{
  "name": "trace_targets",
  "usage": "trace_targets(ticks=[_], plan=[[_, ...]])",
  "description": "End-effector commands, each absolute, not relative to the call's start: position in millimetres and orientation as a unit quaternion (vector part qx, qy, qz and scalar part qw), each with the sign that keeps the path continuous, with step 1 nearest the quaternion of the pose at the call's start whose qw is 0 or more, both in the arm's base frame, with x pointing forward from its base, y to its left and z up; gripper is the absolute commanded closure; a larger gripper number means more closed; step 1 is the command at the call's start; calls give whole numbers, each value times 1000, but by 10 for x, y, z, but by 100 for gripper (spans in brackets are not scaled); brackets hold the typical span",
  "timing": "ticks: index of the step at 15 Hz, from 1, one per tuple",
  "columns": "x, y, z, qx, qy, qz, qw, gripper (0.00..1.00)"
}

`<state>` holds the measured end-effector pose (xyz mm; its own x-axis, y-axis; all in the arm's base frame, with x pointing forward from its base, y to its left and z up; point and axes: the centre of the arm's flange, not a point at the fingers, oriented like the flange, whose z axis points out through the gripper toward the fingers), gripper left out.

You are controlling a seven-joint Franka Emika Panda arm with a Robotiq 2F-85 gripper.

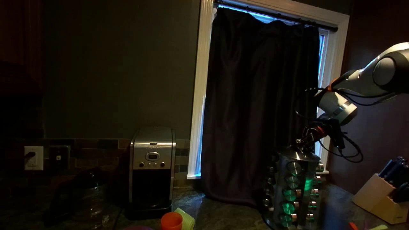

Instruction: Move the seasoning rack to the left

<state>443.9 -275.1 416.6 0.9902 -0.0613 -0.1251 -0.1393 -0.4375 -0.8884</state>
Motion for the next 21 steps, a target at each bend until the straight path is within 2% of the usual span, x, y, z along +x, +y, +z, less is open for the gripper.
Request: trace_targets(ticks=[1,12,21], plan=[[4319,-2334,4487,-825,18,75,560,97],[4429,-1382,4555,-829,-89,155,530,97],[4660,-876,4598,-830,-137,148,519,97]])
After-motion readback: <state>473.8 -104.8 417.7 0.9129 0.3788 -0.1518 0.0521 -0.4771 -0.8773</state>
